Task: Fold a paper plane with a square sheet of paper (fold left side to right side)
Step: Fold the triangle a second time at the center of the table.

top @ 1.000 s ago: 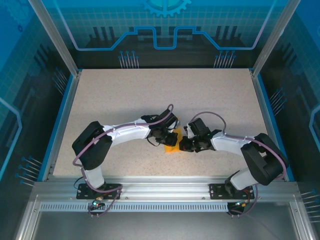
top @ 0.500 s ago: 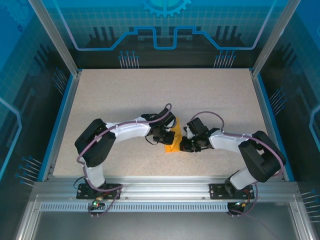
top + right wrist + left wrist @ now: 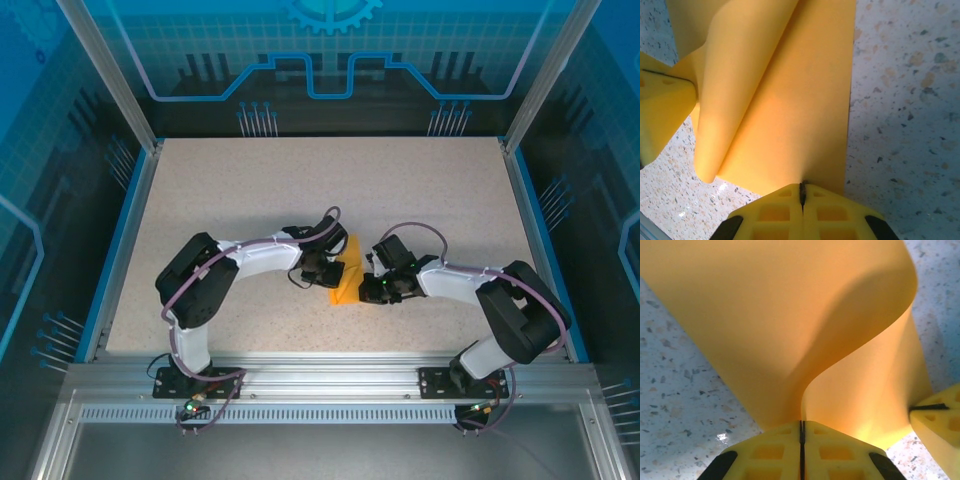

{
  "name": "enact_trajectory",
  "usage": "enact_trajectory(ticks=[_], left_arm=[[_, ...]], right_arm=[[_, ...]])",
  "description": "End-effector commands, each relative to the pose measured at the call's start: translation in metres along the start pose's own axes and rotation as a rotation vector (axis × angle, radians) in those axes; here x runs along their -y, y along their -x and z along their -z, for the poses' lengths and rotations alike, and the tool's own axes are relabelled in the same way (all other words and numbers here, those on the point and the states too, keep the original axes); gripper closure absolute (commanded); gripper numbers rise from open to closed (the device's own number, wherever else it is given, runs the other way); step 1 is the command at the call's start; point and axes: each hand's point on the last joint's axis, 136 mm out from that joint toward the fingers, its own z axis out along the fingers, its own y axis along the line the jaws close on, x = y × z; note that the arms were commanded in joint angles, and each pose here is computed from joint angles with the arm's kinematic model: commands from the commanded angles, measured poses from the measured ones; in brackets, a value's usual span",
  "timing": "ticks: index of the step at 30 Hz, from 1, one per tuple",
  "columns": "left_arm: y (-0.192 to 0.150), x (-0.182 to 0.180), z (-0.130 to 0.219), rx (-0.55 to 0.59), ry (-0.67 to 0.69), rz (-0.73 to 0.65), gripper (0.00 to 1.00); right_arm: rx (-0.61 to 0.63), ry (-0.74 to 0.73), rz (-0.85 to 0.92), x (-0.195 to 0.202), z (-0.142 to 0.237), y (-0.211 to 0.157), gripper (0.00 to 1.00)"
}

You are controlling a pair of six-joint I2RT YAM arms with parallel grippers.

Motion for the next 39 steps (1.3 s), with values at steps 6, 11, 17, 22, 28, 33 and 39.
enact_trajectory(ticks=[6, 11, 17, 22, 28, 33, 39], left_arm=[[0.014, -0.007, 0.001, 0.017, 0.024, -0.006, 0.9], [0.016, -0.009, 0.0, 0.017, 0.036, -0.008, 0.9], [0.015, -0.012, 0.001, 0.018, 0.053, -0.009, 0.9], [0.013, -0.015, 0.004, 0.022, 0.068, -0.011, 0.9], [0.013, -0.018, 0.006, 0.026, 0.084, -0.012, 0.9], [0.013, -0.02, 0.007, 0.028, 0.096, -0.016, 0.9], [0.014, -0.02, 0.004, 0.029, 0.093, -0.016, 0.9]], right_arm=[[-0.069, -0.075, -0.002, 0.017, -0.009, -0.019, 0.97], [-0.075, -0.079, -0.001, 0.018, -0.01, -0.021, 0.97], [-0.08, -0.086, -0.003, 0.02, -0.01, -0.023, 0.97], [-0.081, -0.09, -0.001, 0.021, -0.01, -0.023, 0.97], [-0.085, -0.092, -0.002, 0.022, -0.01, -0.024, 0.97], [-0.086, -0.097, -0.001, 0.022, -0.01, -0.024, 0.97], [-0.089, -0.099, -0.002, 0.023, -0.01, -0.024, 0.97]])
